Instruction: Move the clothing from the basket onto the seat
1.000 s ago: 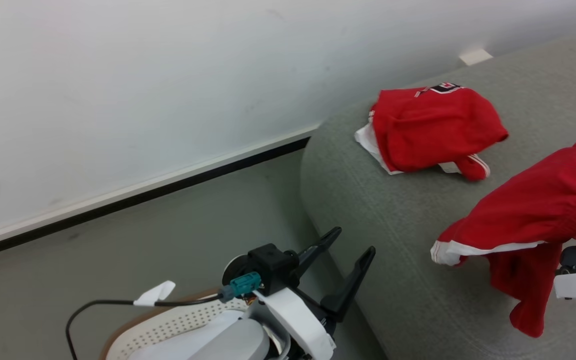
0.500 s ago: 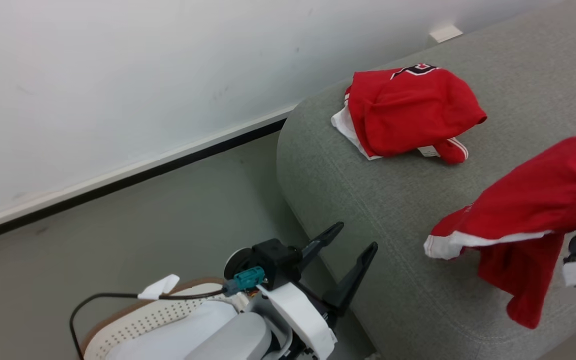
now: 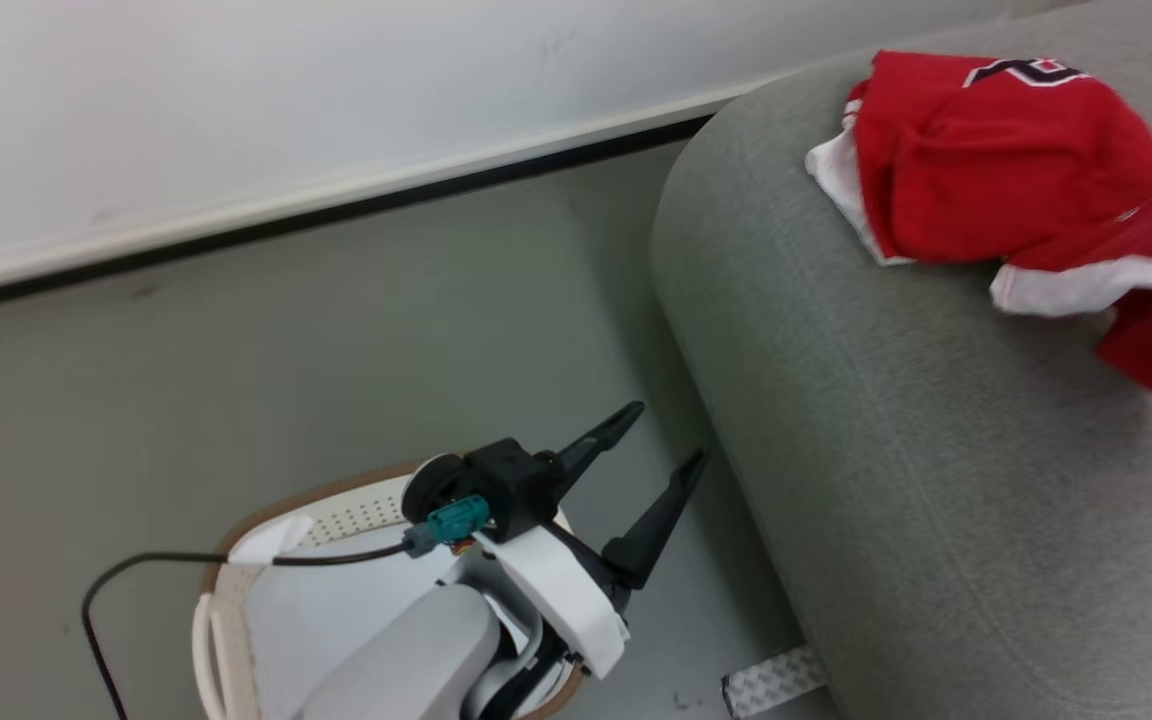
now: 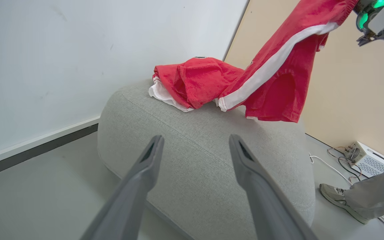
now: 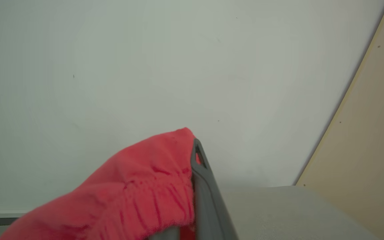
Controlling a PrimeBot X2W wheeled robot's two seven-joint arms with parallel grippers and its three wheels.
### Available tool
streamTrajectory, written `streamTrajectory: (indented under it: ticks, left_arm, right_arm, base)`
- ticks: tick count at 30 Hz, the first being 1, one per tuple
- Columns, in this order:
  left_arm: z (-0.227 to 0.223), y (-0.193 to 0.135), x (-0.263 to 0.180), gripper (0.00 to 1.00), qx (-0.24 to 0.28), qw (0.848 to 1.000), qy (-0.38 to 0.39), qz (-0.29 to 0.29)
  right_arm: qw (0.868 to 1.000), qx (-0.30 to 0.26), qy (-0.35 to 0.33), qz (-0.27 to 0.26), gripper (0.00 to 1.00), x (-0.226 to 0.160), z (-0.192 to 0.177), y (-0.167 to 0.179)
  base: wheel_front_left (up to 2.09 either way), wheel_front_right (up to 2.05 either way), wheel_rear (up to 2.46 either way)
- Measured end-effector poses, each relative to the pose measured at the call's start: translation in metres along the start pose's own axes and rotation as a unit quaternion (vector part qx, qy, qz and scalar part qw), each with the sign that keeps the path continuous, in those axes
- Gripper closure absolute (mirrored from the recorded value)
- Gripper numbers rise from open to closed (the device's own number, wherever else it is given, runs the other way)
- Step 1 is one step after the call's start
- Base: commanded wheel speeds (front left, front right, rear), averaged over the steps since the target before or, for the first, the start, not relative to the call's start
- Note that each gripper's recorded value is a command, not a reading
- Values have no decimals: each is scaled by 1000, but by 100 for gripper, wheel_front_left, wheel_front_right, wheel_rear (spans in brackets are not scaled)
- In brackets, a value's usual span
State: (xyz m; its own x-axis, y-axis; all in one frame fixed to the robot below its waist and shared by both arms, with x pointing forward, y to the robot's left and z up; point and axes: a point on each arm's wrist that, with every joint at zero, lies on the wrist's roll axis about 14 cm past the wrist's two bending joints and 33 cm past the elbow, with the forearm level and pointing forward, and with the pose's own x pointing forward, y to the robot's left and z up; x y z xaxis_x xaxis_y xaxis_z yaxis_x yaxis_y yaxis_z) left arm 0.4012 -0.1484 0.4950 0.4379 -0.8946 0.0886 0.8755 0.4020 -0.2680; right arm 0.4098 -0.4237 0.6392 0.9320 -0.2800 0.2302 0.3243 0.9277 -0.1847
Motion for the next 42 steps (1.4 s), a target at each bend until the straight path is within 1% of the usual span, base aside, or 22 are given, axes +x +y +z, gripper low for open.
streamTrajectory:
  ticks: [4, 8, 9, 12, 14, 16, 19, 21, 23, 24, 25, 26, 27, 28, 29, 32, 36, 39, 42]
  left_arm:
    - [-11, 30, -9, 0, -9, 999, 8, 30]
    - [-23, 53, -20, 0, -17, 998, 19, 56]
    - [-24, 59, -21, 0, -17, 998, 19, 61]
    - [-29, 75, -28, 0, -21, 996, 19, 81]
    - [-33, 85, -33, 0, -23, 995, 21, 94]
    - [-37, 93, -37, 0, -24, 994, 24, 104]
    - [-42, 101, -43, 0, -27, 993, 28, 114]
    - [-43, 103, -44, 0, -28, 992, 29, 117]
    - [-41, 103, -44, 0, -25, 992, 27, 119]
    - [-39, 103, -43, 0, -24, 992, 26, 119]
    - [-38, 102, -43, 0, -22, 992, 26, 118]
    - [-36, 100, -43, 0, -21, 993, 25, 118]
    - [-34, 99, -43, 0, -20, 993, 24, 117]
    - [-32, 97, -43, 0, -18, 993, 22, 117]
    - [-30, 95, -43, 0, -16, 993, 20, 116]
    - [-23, 87, -44, 0, -18, 993, 16, 118]
    - [-10, 74, -47, 0, -14, 993, 7, 120]
    - [-2, 65, -53, 0, -9, 992, 4, 127]
    - [8, 57, -61, 0, 0, 991, -3, 137]
  right_arm:
    - [999, -29, 42, 8, 100, 32, -28, 7]
    - [992, -58, 114, 23, 100, 52, -75, 21]
    - [988, -71, 136, 28, 100, 54, -88, 24]
    - [975, -83, 205, 33, 100, 54, -132, 32]
    - [961, -96, 257, 42, 100, 48, -162, 38]
    - [949, -102, 295, 46, 100, 42, -185, 43]
    - [933, -104, 340, 45, 100, 33, -209, 45]
    - [926, -104, 359, 52, 100, 26, -220, 52]
    - [925, -103, 362, 55, 100, 24, -220, 54]
    - [925, -103, 360, 55, 96, 25, -218, 54]
    - [926, -104, 360, 55, 90, 25, -216, 53]
    - [925, -106, 361, 57, 79, 23, -215, 52]
    - [925, -106, 362, 58, 58, 21, -213, 52]
    - [925, -103, 361, 57, 0, 19, -211, 51]
    - [926, -98, 360, 55, 0, 18, -208, 49]
    - [918, -102, 378, 65, 0, 2, -206, 49]
    - [911, -97, 391, 86, 0, -22, -199, 52]
    - [908, -100, 394, 99, 0, -38, -187, 45]
    - [913, -97, 381, 109, 0, -50, -170, 38]
  base:
    - [0, 0, 0]
    - [0, 0, 0]
    - [0, 0, 0]
    - [0, 0, 0]
    - [0, 0, 0]
    - [0, 0, 0]
    - [0, 0, 0]
    - [0, 0, 0]
    - [0, 0, 0]
    - [0, 0, 0]
    - [0, 0, 0]
    - [0, 0, 0]
    - [0, 0, 0]
    - [0, 0, 0]
    - [0, 0, 0]
    - [0, 0, 0]
    - [0, 0, 0]
    - [0, 0, 0]
    - [0, 0, 0]
